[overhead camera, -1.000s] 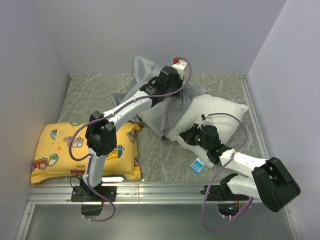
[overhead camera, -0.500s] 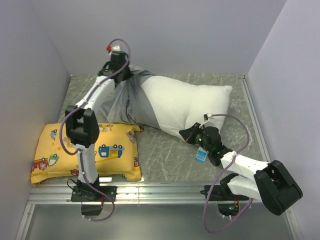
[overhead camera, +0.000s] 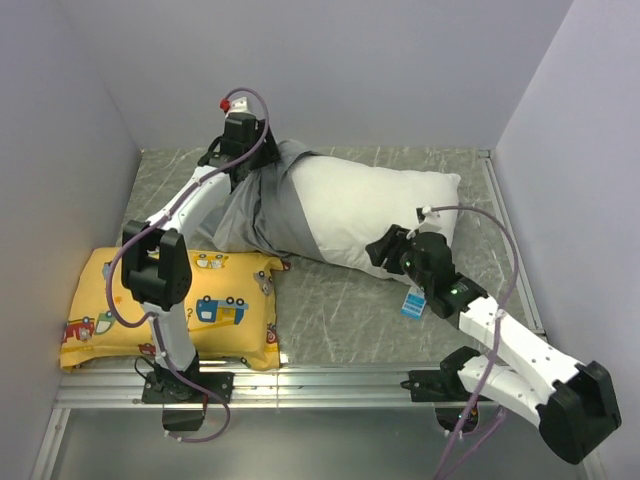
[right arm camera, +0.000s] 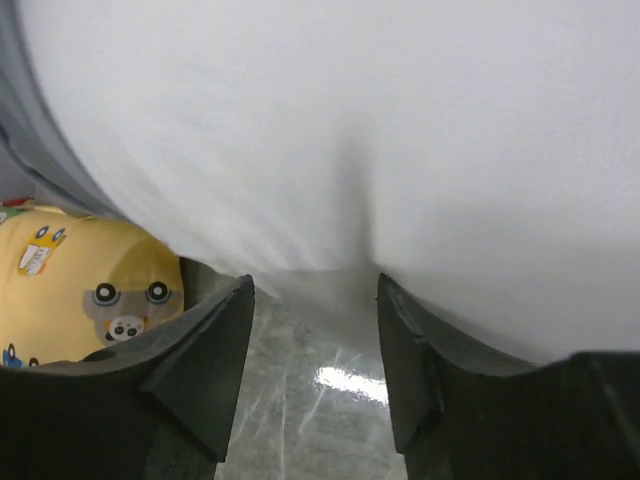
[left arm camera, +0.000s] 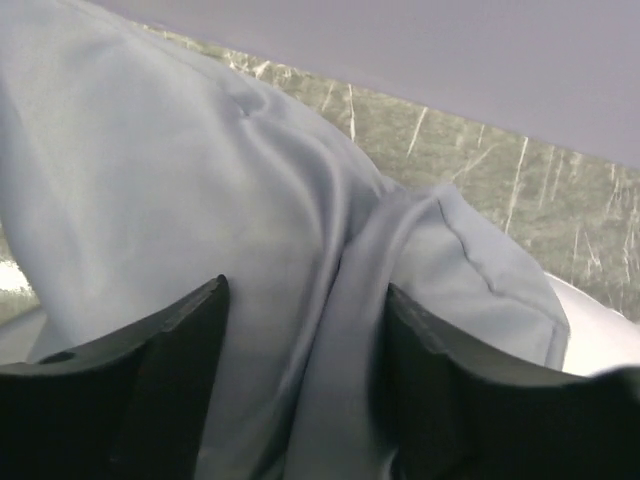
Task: Remove the pillowcase from the pillow
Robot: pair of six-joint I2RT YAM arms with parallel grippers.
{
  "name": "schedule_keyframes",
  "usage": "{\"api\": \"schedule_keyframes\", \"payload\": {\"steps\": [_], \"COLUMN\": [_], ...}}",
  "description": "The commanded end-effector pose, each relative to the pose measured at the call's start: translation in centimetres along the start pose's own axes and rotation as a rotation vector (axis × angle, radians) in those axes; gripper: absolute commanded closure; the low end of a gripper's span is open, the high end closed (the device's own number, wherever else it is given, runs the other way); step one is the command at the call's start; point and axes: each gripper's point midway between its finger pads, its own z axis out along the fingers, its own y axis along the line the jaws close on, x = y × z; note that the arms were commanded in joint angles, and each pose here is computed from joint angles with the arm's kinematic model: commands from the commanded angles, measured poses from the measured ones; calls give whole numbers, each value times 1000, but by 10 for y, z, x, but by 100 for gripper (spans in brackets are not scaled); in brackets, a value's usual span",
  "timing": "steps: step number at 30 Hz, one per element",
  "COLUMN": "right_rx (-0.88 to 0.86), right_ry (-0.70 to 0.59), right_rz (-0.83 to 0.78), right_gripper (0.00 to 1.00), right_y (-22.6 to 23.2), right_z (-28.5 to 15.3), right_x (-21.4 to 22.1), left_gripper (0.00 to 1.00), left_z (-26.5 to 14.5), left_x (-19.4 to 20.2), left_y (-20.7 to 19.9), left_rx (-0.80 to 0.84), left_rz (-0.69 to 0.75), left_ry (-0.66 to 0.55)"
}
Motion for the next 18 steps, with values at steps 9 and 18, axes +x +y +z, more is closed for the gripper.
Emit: {"api": "schedule_keyframes", "payload": {"steps": [9, 18], "right_rx": [53, 369], "right_ry": [-6, 14], "right_rz": [-407, -599], "right_gripper": [23, 18], "right_y": [44, 14], "right_z": [-21, 34], "right_x": [5, 36], "left_gripper": [16, 17], "left_z": [-73, -135], "left_x": [-32, 20], "left_y": [-26, -17], "left_rx": [-5, 0], "left_rz": [65, -4], "left_ry": [-160, -166]}}
